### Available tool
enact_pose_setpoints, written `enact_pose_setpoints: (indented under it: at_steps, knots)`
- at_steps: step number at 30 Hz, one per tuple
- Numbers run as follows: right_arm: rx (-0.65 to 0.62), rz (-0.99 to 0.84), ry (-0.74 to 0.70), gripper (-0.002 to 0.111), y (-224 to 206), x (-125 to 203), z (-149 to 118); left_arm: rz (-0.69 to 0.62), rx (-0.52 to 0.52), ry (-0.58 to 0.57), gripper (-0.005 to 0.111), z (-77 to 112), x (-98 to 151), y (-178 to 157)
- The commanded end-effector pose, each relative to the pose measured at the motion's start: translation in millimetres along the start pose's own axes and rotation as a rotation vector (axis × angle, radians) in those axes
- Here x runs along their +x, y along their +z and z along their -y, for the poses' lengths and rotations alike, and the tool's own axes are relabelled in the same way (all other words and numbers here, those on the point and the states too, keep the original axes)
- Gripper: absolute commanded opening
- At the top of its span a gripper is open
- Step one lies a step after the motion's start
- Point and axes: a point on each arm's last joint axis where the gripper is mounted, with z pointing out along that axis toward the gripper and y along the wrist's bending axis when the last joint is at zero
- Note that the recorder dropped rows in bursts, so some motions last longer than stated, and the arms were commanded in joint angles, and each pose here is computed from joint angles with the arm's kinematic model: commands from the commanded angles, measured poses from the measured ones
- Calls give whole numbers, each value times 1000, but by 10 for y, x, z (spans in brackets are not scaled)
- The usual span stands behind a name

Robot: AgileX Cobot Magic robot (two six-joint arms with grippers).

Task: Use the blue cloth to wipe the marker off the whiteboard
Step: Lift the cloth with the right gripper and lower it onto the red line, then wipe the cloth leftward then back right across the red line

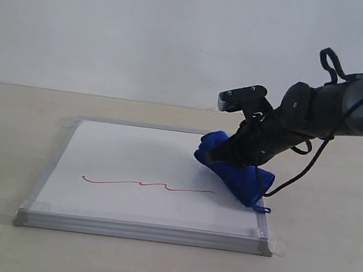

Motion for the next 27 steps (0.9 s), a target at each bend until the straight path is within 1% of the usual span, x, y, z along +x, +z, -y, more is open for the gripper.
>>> enact_pose_setpoints:
  at_steps: [1,6,15,18,21,24,26,27]
  knots:
    - [-5,-23,1,-1,120,67,-26,9,8,-5,4,5,-10,-3]
    - [-39,-93,-12,-1,249,182,-131,9,8,-5,4,5,-10,-3]
    - [-127,-176,-107,-1,272,235,-574,9,8,-5,4,5,-10,-3]
    - [-139,-173,-138,-1,251,219,-652,9,8,-5,4,5,-10,-3]
    - [-133,-161,-179,-1,253,209,-655,9,8,-5,4,5,-10,-3]
    - [-91,-150,-236,-1,265,204,-563,9,8,-5,4,5,-10,-3]
    - [-55,-132,-209,-1,266,191,-438,9,8,-5,4,5,-10,-3]
    - [-37,-118,-170,-1,265,182,-353,9,8,-5,4,5,-10,-3]
